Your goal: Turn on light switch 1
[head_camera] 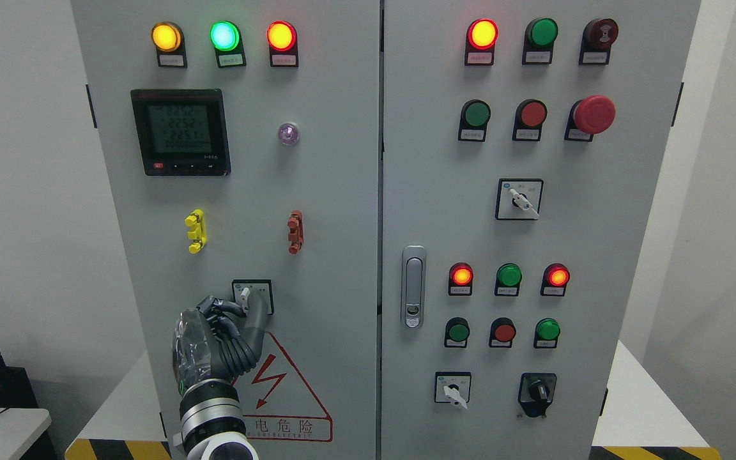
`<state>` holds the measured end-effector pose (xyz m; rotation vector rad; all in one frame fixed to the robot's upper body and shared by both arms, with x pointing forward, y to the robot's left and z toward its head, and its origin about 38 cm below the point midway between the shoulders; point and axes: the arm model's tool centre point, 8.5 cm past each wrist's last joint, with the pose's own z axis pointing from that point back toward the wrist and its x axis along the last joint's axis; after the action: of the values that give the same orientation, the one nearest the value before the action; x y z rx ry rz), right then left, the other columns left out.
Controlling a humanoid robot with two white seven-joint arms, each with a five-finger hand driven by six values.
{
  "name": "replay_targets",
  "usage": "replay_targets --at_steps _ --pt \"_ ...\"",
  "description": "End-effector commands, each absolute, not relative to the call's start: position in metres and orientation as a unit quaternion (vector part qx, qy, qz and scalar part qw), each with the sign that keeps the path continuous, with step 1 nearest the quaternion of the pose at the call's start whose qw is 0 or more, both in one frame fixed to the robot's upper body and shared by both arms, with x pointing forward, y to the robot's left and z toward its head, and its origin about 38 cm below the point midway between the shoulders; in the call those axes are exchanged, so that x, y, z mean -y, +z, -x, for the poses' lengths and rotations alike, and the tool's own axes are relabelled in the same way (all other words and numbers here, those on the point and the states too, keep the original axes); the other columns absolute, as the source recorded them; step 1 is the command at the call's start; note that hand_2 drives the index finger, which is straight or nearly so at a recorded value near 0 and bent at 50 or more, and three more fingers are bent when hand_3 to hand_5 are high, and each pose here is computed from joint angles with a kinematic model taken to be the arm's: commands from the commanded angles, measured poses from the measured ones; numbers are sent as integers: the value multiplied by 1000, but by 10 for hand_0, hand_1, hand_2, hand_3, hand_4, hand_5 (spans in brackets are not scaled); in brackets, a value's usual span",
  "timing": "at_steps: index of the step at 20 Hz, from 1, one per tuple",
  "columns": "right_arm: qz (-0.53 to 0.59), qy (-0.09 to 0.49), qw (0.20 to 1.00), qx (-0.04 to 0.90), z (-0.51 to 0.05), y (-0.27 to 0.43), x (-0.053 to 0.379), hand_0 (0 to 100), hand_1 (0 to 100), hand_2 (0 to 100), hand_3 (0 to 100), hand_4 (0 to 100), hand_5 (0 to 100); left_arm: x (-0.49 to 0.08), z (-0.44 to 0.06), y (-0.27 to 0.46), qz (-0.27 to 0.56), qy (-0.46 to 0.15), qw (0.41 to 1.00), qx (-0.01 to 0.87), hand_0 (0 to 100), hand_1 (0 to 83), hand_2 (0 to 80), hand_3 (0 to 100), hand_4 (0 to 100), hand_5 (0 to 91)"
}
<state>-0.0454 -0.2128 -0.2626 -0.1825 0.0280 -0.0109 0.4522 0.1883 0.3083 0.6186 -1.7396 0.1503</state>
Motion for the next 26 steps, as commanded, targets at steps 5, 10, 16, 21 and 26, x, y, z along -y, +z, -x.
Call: replay_targets --at_steps 5,10,16,21,26 --pt "89 8 996 -12 45 -263 211 120 389 0 0 0 0 -188 -452 308 -265 63 601 751 845 543 630 1000 1000 846" --pt "90 8 996 -12 45 -263 212 120 389 0 0 0 0 -188 -452 308 -265 63 602 751 895 545 627 1000 1000 846" --pt "90 8 996 -13 46 -263 212 120 389 0 0 0 0 -187 -452 308 -264 62 602 751 938 574 623 1000 1000 843" --pt "90 8 996 -12 45 -263 212 120 389 0 0 0 0 -183 -452 307 -262 56 602 752 988 634 618 1000 1000 842" --pt "90 8 996 -12 45 -263 212 120 389 0 0 0 0 -181 -453 306 -255 48 606 752 1000 636 617 1000 1000 843"
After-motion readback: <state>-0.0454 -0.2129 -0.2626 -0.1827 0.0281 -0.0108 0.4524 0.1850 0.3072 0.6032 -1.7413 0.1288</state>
